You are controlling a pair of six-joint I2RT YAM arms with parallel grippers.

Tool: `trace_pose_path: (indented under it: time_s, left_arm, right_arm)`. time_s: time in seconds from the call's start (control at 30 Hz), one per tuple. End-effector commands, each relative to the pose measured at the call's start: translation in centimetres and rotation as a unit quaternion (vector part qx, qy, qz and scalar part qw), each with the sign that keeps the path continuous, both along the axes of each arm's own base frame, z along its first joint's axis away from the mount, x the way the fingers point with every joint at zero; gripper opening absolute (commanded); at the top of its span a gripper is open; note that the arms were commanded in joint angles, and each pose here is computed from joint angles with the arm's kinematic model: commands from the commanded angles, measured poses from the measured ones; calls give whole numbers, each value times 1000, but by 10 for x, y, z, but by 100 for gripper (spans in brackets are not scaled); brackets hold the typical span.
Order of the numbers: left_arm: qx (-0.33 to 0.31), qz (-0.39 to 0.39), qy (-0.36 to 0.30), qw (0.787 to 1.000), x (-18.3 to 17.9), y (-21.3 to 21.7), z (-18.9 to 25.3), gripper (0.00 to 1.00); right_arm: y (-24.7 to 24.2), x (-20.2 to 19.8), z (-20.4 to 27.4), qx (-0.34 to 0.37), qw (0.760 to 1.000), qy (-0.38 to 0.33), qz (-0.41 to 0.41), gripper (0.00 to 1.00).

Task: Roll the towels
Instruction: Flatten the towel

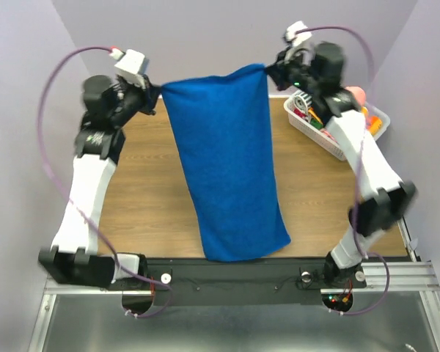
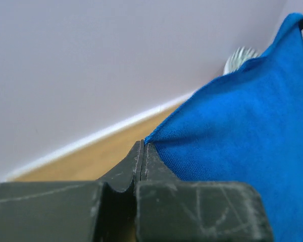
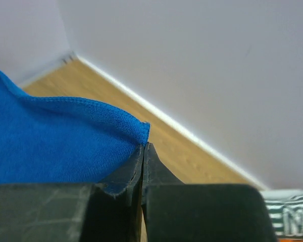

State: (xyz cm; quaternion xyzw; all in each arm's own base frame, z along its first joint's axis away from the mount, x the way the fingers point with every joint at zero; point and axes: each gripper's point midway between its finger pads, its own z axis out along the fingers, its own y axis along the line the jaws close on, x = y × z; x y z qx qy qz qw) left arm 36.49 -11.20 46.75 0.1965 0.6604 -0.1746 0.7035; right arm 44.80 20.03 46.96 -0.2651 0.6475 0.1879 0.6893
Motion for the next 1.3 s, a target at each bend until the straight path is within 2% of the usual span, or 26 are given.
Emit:
trace_pose_path:
  time_s: [0.0,0.03,0.1,0.13,0.17,0.2,0.23,0.27,0.3,0.37,0.43,0.47,0.5,0.53,0.57,0.6,0.63,0.67,0.7,0.73,0.77,0.8,0.87,0.9,1.07,1.27]
  left_arm:
    - [19,54,70,996,57,13,-79,0]
    - [29,76,84,993,67,21,-100,0]
    - [45,100,116,987,90,32,-141,0]
    - [46,113,115,986,101,39,-150,0]
    - [54,118,150,980,116,43,-188,0]
    - [52,127,144,980,119,49,-184,0]
    - [51,136,174,974,136,59,-211,0]
    - [53,138,188,971,144,64,-225,0]
    - [57,142,223,963,156,70,-261,0]
    - [41,162,244,955,172,93,-278,0]
    - [36,158,291,943,180,100,-319,0]
    - [32,166,294,941,185,109,-321,0]
    - [35,168,302,938,186,112,-330,0]
    - [39,173,319,931,185,117,-346,0]
    - [41,190,326,925,184,128,-354,0]
    - [40,198,330,922,183,135,-358,0]
    - [40,209,339,916,178,141,-366,0]
    - [35,217,344,913,175,151,-368,0]
    - [31,220,352,909,170,155,-372,0]
    - [32,229,365,902,163,159,-379,0]
    - [29,232,372,899,159,162,-382,0]
    - [23,237,375,896,154,166,-381,0]
    - [16,237,392,889,140,167,-390,0]
    - [13,234,393,889,136,167,-386,0]
    - [-2,207,441,873,100,150,-394,0]
    - [5,206,454,867,80,151,-390,0]
  right_arm:
    - [10,67,-59,-23,999,21,-21,1]
    - [15,82,-65,-24,999,21,-20,1]
    - [27,123,-126,-34,997,64,-22,0]
    - [31,135,-121,-28,998,52,-24,1]
    - [38,159,-167,-32,996,83,-28,1]
    - [42,169,-177,-26,995,88,-27,1]
    - [50,187,-206,-23,994,104,-24,1]
    - [52,188,-184,-10,996,86,-25,1]
    - [58,200,-220,-10,994,110,-24,1]
    - [66,209,-233,-8,993,111,-25,1]
    - [81,208,-253,-30,993,110,-34,31]
    - [83,206,-260,-43,992,111,-35,50]
    - [82,205,-261,-45,992,114,-40,77]
    - [77,203,-248,-43,992,108,-53,83]
    - [69,198,-258,-62,989,118,-66,88]
    - [64,192,-256,-75,988,118,-69,88]
    - [56,180,-219,-84,990,90,-72,88]
    - [51,168,-221,-97,988,99,-70,88]
    - [49,147,-250,-121,982,134,-47,88]
    - [44,123,-220,-127,984,119,-35,86]
    - [41,106,-224,-131,982,135,-21,84]
    - [43,72,-255,-147,970,192,19,76]
    - [44,33,-268,-153,957,241,55,68]
    - [47,-2,-274,-169,942,276,84,64]
    - [73,-122,-338,-240,864,396,199,61]
    - [87,-169,-385,-282,823,442,219,56]
